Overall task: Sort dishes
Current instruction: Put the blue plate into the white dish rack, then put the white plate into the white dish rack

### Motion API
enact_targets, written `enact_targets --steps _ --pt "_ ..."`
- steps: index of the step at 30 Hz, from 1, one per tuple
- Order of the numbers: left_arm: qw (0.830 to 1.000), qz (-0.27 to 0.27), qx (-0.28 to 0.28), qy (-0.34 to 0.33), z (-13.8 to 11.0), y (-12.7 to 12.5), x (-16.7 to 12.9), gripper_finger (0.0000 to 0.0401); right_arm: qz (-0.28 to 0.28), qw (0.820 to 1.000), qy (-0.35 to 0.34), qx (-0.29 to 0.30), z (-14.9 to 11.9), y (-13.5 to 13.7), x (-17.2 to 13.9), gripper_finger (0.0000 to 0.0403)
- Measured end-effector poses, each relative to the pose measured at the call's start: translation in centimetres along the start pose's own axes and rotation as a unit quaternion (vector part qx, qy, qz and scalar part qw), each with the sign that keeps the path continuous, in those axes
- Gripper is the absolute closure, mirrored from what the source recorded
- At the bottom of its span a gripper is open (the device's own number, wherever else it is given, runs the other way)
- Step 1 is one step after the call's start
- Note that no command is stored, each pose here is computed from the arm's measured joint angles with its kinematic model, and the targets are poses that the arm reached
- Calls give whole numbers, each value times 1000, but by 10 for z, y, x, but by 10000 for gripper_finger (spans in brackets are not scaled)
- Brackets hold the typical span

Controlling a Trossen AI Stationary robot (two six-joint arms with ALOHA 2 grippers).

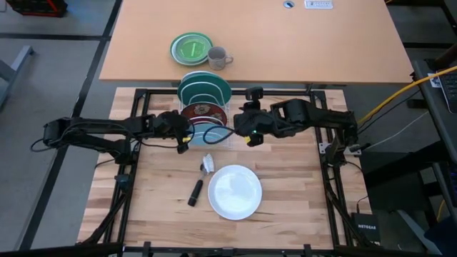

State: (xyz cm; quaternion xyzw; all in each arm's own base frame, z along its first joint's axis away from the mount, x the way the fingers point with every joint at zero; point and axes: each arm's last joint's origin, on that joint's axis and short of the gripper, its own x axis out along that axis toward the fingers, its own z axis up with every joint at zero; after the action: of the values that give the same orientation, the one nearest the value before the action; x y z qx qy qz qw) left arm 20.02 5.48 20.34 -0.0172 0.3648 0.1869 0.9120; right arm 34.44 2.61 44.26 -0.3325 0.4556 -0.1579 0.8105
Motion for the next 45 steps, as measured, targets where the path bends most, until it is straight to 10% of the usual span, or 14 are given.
enact_targets --steps 20,38,45 --pt "1000 17 6 3 -2 2 -5 275 35 997 51 -36 1 25 39 295" --pt "997 38 -11 -62 7 14 -72 224 50 997 50 -38 1 31 44 295" --pt "991 14 -59 -123 5 15 -97 224 147 988 23 -41 1 38 43 295"
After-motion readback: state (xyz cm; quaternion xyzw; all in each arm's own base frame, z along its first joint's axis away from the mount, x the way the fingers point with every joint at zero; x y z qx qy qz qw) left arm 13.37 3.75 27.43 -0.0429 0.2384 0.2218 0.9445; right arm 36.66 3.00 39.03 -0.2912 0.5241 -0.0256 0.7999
